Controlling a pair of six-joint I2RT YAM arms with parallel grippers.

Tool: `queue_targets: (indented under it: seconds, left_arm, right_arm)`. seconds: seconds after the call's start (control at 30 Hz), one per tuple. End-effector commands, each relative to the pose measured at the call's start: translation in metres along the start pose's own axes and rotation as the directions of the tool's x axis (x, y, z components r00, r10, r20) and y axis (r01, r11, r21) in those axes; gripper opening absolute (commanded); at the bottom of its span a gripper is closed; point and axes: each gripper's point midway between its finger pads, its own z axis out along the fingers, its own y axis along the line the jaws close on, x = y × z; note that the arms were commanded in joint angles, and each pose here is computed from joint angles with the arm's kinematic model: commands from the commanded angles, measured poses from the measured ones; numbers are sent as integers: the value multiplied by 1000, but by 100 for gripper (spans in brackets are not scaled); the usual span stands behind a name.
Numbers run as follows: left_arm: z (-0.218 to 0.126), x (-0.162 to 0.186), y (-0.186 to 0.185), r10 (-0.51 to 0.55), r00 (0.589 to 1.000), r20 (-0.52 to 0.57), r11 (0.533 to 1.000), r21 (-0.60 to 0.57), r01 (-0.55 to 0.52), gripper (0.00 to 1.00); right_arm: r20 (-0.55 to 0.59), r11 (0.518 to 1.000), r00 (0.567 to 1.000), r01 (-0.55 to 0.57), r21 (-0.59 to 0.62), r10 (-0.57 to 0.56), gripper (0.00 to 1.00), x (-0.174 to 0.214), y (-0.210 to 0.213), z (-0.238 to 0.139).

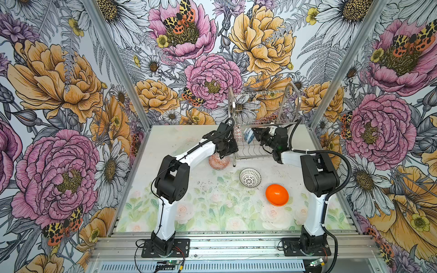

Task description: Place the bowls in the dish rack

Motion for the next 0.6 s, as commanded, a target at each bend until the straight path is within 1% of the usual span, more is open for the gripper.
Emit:
queue_targets:
  seconds: [0.0, 0.13, 0.57]
  left_arm:
    - [12, 18, 38, -61, 997, -56, 990, -127, 54, 24]
    - [12, 23, 42, -61, 996, -65, 990, -134, 52, 21]
    - [6, 24, 49, -46, 996, -78, 990, -140, 35, 18]
  right_arm:
    - [12, 998, 999, 35, -46, -34, 0, -2, 12, 9]
    - [14, 999, 999, 35, -40, -35, 0, 0, 9, 12]
    - [8, 998, 999, 49, -45, -49, 0, 6, 8, 33]
